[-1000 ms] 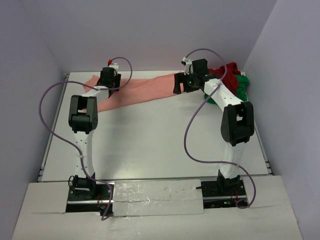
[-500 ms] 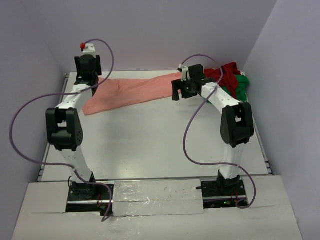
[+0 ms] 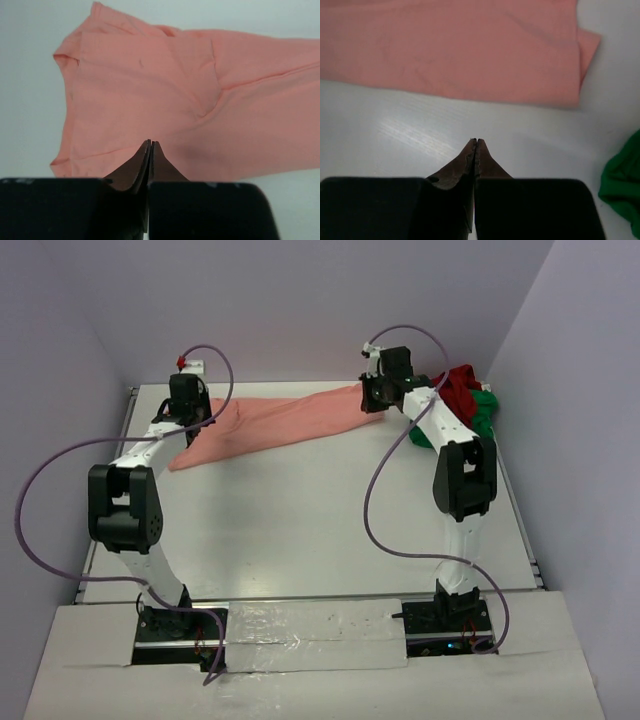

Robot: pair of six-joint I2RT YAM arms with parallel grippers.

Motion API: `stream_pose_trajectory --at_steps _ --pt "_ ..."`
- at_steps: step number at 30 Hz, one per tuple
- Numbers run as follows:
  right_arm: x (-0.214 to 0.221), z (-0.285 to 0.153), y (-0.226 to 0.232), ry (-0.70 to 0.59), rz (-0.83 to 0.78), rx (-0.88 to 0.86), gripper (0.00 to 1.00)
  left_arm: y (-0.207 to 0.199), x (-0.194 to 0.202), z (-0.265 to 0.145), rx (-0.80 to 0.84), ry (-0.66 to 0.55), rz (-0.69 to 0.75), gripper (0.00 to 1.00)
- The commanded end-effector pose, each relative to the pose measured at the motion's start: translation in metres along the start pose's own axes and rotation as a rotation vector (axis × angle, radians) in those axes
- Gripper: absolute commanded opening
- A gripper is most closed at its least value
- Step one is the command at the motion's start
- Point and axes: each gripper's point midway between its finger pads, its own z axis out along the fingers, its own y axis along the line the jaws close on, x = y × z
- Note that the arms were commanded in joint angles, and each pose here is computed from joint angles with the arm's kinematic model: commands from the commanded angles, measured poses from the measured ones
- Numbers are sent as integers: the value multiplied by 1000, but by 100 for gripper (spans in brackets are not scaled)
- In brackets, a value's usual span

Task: Fold and stack the t-shirts
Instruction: Fold the tshirt

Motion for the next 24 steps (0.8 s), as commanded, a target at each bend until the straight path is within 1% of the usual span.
stream_pose_trajectory --at_steps 1,2,3,5,7,8,9,11,12,14,15,17,18,21,24 --pt "-37 -1 -18 -65 14 49 0 -3 5 -3 36 33 -40 0" --pt "-36 9 -21 -57 25 47 0 -3 5 -3 34 28 -41 0" --pt "-50 8 -20 -85 20 39 0 -1 5 -2 22 23 -40 0" --pt "-57 18 -22 -90 29 39 0 2 4 4 1 12 -45 0" --pt "-59 26 -25 -80 39 46 0 0 10 10 8 28 -55 0" --pt "-69 23 -23 -90 51 34 0 0 9 13 5 23 -60 0" --pt "-59 39 -26 -57 78 34 0 -2 10 16 8 25 -68 0" --pt "-61 40 -23 -43 102 22 0 -2 13 27 -7 44 -78 0" --pt "-52 50 -23 -15 112 12 0 -2 18 30 -11 70 -87 0" --pt "-42 55 -22 15 134 4 0 -3 21 40 -20 90 -99 0" --pt "-36 58 -21 31 144 -4 0 -3 31 45 -24 121 -111 0" --pt "-23 60 -21 79 177 -6 0 -5 26 49 -25 120 -118 0" --pt "-18 61 -20 96 190 -23 0 -4 36 52 -33 155 -120 0" --pt "5 67 -16 180 227 -42 0 -4 32 55 -46 154 -131 0" --pt "22 68 -15 229 246 -45 0 0 42 59 -67 187 -131 0"
